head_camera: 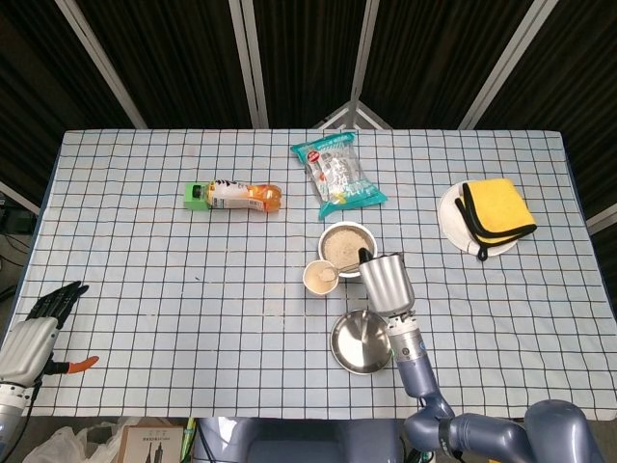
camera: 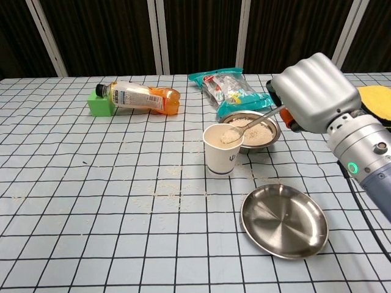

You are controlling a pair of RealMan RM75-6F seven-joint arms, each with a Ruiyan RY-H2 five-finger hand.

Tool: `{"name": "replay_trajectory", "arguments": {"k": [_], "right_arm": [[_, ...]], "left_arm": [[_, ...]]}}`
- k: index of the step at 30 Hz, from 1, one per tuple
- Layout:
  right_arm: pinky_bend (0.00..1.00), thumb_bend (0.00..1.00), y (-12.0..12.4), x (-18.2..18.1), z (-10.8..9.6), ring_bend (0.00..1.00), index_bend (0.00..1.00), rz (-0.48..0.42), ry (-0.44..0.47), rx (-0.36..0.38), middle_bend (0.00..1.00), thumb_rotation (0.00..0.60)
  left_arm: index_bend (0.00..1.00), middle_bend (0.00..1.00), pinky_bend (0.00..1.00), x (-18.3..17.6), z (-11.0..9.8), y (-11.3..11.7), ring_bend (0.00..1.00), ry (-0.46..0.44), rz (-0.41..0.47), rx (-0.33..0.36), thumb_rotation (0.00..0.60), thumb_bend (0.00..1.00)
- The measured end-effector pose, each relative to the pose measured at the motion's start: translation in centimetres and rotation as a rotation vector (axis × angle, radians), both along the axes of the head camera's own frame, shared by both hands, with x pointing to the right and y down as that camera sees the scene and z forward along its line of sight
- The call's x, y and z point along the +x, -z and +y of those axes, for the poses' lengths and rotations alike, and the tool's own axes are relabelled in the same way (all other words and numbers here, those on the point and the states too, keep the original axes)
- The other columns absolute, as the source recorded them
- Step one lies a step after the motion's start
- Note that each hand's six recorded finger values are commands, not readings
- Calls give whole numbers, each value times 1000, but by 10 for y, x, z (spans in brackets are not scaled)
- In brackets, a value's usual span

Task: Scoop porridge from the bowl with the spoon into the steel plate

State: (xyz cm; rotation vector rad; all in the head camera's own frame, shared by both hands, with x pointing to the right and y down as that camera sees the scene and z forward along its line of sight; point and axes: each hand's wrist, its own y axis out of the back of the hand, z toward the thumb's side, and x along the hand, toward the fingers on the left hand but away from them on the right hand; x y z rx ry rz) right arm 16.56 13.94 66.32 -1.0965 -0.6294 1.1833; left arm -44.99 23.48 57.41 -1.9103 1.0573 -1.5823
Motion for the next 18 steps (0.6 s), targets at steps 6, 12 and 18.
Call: {"name": "replay_trajectory", "arguments": {"k": [6, 12, 18], "right_arm": [[981, 559, -2, -6, 4, 1000, 652, 89, 129, 84, 951, 600], [981, 559, -7, -13, 6, 1000, 652, 149, 219, 145, 952, 600], [982, 559, -9, -15, 5, 1000, 652, 239, 310, 207, 951, 600]], "left_arm": [[0, 0, 0, 2, 1, 0, 0, -9, -7, 2, 600, 0], [0, 0, 0, 1, 0, 0, 0, -1, -7, 3, 600, 0], [0, 0, 0, 0, 1, -1, 0, -4, -19, 0, 600, 0]]}}
